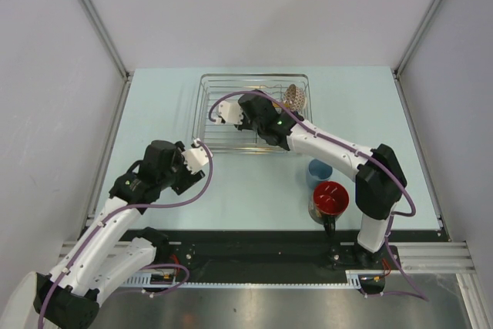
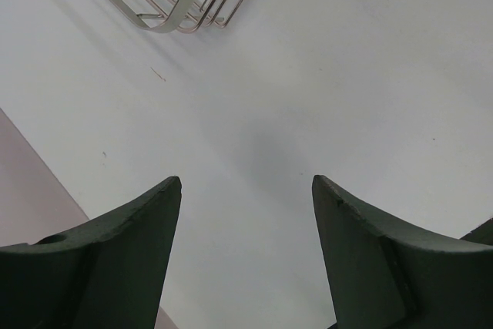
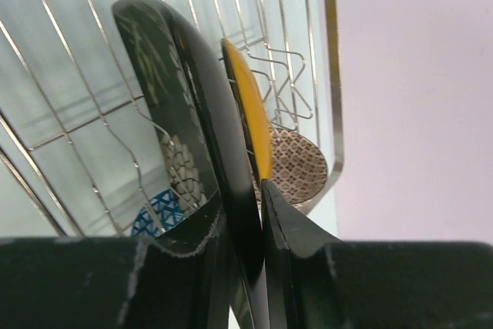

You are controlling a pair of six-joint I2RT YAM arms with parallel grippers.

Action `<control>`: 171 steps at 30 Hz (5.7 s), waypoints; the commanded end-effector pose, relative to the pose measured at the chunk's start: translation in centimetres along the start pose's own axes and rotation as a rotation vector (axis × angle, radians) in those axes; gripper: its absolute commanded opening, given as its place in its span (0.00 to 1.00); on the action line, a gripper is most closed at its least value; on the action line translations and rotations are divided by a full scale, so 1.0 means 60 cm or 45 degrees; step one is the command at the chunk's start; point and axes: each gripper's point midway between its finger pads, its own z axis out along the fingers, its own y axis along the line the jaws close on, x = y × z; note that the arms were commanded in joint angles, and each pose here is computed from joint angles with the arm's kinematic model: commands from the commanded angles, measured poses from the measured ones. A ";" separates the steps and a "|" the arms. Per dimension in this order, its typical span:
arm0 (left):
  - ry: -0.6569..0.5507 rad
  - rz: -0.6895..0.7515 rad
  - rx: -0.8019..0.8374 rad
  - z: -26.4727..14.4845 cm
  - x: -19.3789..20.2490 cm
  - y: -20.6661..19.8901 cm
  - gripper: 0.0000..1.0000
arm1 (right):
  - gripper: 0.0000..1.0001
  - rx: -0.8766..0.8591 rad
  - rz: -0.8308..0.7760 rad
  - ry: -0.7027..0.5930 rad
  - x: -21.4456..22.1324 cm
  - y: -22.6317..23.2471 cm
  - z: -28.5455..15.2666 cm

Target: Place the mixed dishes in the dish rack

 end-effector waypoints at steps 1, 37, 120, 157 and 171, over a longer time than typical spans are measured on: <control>-0.019 -0.002 -0.042 -0.002 -0.005 0.012 0.74 | 0.00 0.388 0.137 -0.216 -0.076 -0.158 -0.110; -0.014 -0.002 -0.053 0.000 -0.005 0.015 0.75 | 0.00 0.501 0.086 -0.217 -0.041 -0.192 -0.146; -0.008 -0.031 -0.051 0.012 -0.002 0.012 0.75 | 0.00 0.169 -0.298 -0.365 -0.042 -0.111 -0.021; -0.010 -0.029 -0.062 0.013 0.000 0.013 0.75 | 0.62 0.018 0.131 -0.252 0.046 -0.037 0.022; -0.035 -0.027 -0.081 0.005 -0.018 0.027 0.75 | 1.00 0.244 0.431 -0.317 0.022 -0.113 -0.132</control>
